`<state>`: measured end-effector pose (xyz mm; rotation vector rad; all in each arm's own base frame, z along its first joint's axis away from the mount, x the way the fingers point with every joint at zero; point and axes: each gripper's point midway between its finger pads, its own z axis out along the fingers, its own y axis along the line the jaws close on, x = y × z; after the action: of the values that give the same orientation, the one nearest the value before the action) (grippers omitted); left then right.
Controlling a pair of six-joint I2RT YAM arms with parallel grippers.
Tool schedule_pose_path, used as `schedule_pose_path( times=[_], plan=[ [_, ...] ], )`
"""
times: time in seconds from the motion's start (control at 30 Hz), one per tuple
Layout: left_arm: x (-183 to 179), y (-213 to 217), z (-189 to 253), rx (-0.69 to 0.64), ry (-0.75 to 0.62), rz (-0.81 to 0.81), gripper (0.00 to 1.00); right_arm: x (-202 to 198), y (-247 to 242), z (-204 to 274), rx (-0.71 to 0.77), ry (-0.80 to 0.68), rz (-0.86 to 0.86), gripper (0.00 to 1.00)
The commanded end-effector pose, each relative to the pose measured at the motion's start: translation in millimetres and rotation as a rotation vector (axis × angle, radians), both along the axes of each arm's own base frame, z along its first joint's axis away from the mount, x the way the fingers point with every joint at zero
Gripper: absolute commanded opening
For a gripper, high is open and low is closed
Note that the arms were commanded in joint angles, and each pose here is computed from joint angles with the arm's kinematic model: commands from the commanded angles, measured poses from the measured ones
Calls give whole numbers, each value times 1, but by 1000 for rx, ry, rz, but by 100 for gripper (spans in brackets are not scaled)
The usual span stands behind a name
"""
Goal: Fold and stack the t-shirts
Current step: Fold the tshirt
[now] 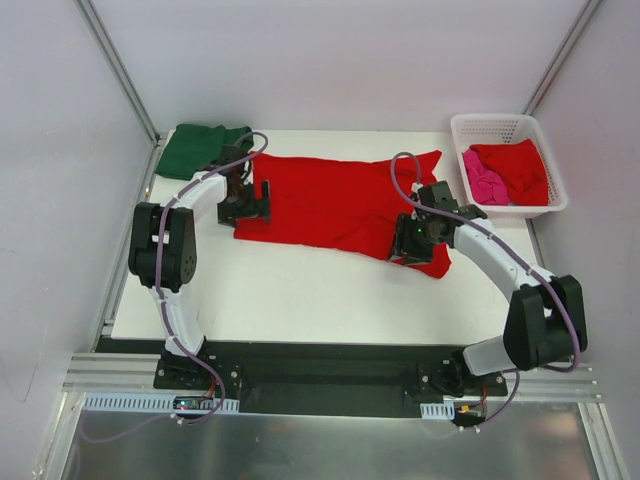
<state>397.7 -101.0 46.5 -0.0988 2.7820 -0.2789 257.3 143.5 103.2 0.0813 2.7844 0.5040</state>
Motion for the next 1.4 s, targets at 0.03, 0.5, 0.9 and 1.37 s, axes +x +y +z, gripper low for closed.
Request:
schedule_pose_path(
  times=[0.03, 0.5, 0.9, 1.37],
  plan=[
    [9, -9, 8, -4, -10, -12, 99, 36, 39, 2, 156, -46, 46, 49],
    [40, -52, 19, -61, -74, -117, 97, 102, 53, -1, 108, -84, 57, 48],
    [37, -71, -13, -90, 2, -137, 96, 107, 45, -29, 29, -10, 76, 47],
    [29, -67, -21, -72, 25, -140, 96, 102, 82, -42, 242, 28, 175, 49]
  ],
)
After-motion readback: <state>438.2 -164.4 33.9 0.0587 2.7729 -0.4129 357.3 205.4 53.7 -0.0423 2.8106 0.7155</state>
